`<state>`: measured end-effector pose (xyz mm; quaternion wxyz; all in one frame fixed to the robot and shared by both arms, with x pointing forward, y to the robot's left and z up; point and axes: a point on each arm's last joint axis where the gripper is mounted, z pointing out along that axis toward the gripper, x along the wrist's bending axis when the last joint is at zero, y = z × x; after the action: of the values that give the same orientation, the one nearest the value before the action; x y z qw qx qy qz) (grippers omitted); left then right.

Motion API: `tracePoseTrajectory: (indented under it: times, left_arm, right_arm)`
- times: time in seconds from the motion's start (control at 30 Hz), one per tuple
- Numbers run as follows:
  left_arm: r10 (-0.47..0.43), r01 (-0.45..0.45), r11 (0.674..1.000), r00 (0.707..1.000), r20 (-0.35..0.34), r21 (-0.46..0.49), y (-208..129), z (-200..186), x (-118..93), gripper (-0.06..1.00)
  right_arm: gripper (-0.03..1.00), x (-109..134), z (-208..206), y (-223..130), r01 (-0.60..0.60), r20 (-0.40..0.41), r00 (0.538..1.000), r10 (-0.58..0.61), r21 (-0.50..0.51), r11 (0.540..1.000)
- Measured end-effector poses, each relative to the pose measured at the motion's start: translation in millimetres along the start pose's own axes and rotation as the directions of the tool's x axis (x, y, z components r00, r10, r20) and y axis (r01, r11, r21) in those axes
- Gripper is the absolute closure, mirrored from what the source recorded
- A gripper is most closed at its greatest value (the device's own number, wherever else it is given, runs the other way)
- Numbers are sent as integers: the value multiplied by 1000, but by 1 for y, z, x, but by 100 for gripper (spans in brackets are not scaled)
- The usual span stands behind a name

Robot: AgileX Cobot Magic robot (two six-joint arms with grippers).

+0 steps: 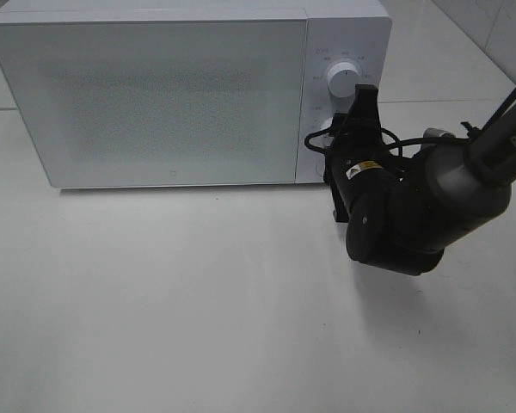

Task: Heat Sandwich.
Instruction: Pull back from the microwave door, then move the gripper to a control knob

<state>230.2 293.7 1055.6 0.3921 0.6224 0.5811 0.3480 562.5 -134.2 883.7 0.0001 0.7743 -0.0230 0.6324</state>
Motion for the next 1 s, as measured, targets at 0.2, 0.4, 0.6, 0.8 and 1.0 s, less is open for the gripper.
tracePoseTrajectory:
  times: [0.2, 0.4, 0.6, 0.8, 1.0]
  left_arm:
    - [0, 0, 1000, 1000, 0, 0, 0, 0, 0, -3]
    - [0, 0, 1000, 1000, 0, 0, 0, 0, 0, -3]
    - [0, 0, 1000, 1000, 0, 0, 0, 0, 0, -3]
    - [0, 0, 1000, 1000, 0, 0, 0, 0, 0, -3]
    - [0, 0, 1000, 1000, 0, 0, 0, 0, 0, -3]
  right_arm:
    - [57, 0, 0, 0, 20, 0, 1000, -20, -2, 1000]
    - [57, 0, 0, 0, 39, 1, 999, -39, -2, 999]
    - [57, 0, 0, 0, 47, 1, 999, -47, -2, 999]
    - [56, 0, 0, 0, 59, 2, 998, -59, -8, 998]
    - [49, 1, -4, 3, 73, 1, 997, -73, -3, 997]
